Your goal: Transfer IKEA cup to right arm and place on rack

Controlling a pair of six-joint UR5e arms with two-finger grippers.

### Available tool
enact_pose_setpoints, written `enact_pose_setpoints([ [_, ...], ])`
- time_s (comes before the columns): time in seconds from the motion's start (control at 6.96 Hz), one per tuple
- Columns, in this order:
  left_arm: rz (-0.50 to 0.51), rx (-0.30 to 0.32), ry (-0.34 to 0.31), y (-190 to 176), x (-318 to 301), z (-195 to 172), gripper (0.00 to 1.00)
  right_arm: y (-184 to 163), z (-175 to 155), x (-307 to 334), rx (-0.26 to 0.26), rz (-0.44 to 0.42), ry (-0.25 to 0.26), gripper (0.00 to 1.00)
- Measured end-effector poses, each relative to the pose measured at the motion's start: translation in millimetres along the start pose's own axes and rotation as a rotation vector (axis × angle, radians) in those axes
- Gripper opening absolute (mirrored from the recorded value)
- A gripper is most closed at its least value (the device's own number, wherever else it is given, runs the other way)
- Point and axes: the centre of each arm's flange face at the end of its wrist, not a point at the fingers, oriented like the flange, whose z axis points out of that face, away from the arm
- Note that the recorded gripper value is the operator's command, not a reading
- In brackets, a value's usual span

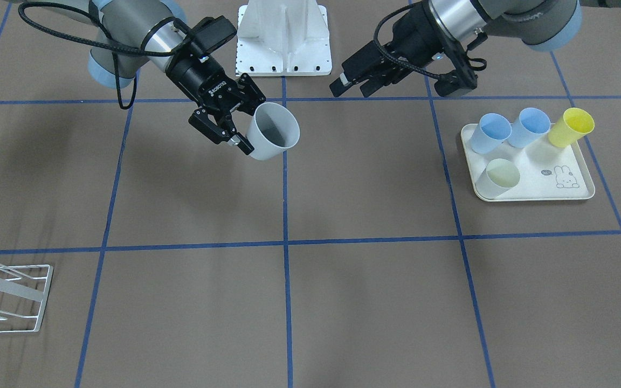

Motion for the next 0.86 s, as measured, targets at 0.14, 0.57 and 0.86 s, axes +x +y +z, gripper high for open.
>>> enact_pose_setpoints([
  [0.14, 0.03, 0.028, -0.025, -17, -19, -4, 1.0, -5, -6, 13, -0.088, -0.012, 0.035, 0.33],
  [0.57, 0.163, 0.115, -0.126, -72, -99, -34, 1.0, -19, -35, 74, -0.402, -0.073, 0.178, 0.26],
  [0.86, 0.283, 0.166, -0.205, -111, -153, -64, 1.0, -13, -50, 130, -0.563, -0.22, 0.235, 0.17],
])
